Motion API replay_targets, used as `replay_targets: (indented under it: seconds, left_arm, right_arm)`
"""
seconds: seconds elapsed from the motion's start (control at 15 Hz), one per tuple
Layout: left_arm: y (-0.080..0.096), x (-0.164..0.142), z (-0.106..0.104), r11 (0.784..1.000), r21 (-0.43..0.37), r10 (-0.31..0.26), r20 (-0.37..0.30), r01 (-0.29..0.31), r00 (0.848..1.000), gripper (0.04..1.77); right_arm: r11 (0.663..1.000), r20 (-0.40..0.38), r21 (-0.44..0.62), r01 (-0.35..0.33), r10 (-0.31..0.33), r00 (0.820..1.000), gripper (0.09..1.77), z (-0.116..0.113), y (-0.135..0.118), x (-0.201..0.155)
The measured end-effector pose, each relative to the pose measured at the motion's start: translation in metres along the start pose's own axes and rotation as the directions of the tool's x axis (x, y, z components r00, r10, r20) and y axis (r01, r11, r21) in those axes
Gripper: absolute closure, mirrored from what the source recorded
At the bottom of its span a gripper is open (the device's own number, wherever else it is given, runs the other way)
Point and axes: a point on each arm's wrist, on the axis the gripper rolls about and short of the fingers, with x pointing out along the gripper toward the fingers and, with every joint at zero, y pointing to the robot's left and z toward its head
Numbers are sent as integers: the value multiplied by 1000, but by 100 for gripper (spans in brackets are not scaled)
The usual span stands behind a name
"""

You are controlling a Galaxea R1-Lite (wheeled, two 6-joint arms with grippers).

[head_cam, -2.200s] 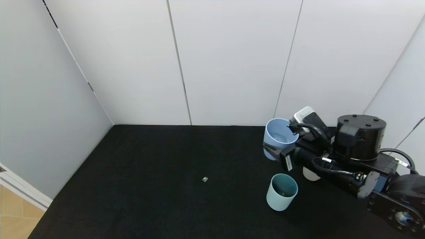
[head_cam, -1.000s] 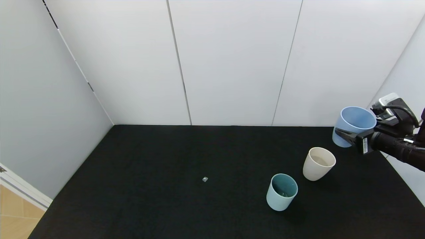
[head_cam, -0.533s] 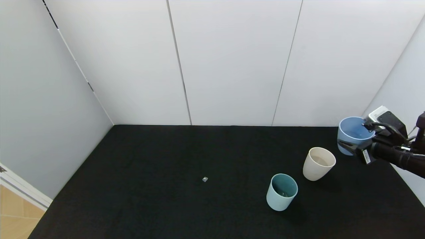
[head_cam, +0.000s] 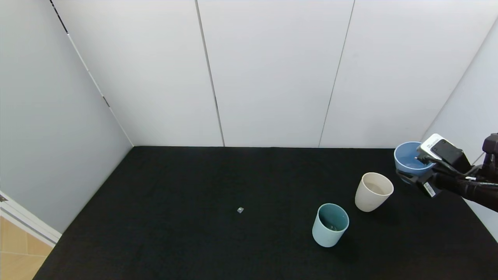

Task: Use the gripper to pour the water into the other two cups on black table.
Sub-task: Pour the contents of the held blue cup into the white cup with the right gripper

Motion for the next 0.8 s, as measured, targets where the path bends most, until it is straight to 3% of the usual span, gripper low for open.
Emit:
replay_targets:
  seconds: [0.4, 0.8]
  left_arm:
    - [0, 0, 0, 1000, 0, 0, 0, 0, 1000, 9]
    - [0, 0, 0, 1000, 0, 0, 0, 0, 1000, 9]
  right_arm:
    - [989, -28, -145, 3, -7, 1000, 58, -8, -2, 4]
    - [953, -72, -304, 7, -30, 997, 58, -12, -1, 8]
